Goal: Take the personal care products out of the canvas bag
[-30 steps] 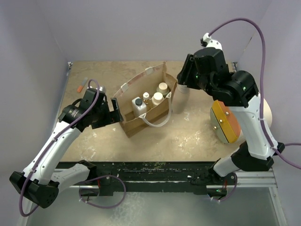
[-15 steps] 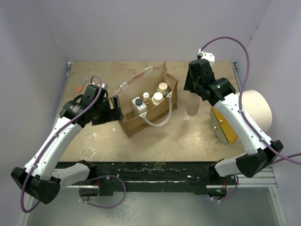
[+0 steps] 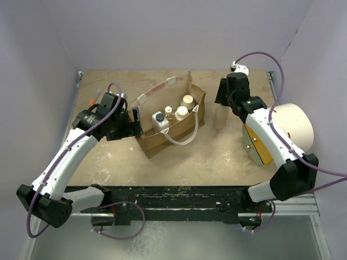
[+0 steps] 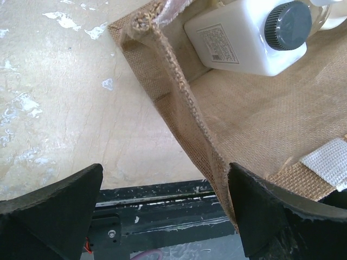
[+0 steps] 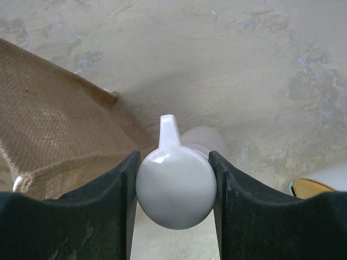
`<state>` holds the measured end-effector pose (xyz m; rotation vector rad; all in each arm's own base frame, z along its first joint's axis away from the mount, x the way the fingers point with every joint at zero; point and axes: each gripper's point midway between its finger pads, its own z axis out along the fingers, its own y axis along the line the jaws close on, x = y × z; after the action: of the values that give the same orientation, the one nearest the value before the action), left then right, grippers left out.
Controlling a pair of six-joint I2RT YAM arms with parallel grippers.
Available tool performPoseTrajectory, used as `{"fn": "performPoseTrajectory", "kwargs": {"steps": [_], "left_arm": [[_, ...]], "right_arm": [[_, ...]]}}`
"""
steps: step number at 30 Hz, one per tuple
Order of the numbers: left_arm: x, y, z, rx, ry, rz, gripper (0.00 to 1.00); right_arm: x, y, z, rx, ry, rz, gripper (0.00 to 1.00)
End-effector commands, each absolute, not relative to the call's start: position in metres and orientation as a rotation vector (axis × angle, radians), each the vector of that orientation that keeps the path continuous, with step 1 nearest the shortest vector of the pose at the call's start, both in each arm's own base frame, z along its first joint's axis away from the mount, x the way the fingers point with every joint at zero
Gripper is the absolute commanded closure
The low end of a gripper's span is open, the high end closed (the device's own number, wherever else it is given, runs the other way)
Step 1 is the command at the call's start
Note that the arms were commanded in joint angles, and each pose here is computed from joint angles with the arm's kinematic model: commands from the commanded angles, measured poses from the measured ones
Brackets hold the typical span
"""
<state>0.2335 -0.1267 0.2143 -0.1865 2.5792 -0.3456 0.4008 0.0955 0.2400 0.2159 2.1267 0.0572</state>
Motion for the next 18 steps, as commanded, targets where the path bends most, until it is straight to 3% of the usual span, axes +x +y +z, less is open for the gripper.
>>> {"fn": "performPoseTrajectory", "kwargs": {"steps": [1, 7, 10, 16, 18], "left_arm": [[0.238, -0.127, 0.226, -0.179, 2.541, -0.358, 0.01], [0.234, -0.130, 0.225, -0.216, 2.545, -0.396, 0.01], [0.229, -0.132, 0.226, -0.218, 2.542, -0.430, 0.01], [0.224, -0.135, 0.226, -0.200, 2.545, -0.464, 0.01], [0.220, -0.139, 0.222, -0.191, 2.561, -0.493, 0.01]], "right_arm": [[0.430, 0.102, 0.285, 0.187, 1.931, 0.163, 1.00], [0.426, 0.101, 0.252, 0.180, 2.006, 0.156, 0.98], [0.422, 0.101, 0.241, 0.176, 2.038, 0.152, 0.82], [0.402, 0.093, 0.237, 0.194, 2.083, 0.127, 0.34], [0.393, 0.089, 0.243, 0.199, 2.082, 0.121, 0.24]]}}
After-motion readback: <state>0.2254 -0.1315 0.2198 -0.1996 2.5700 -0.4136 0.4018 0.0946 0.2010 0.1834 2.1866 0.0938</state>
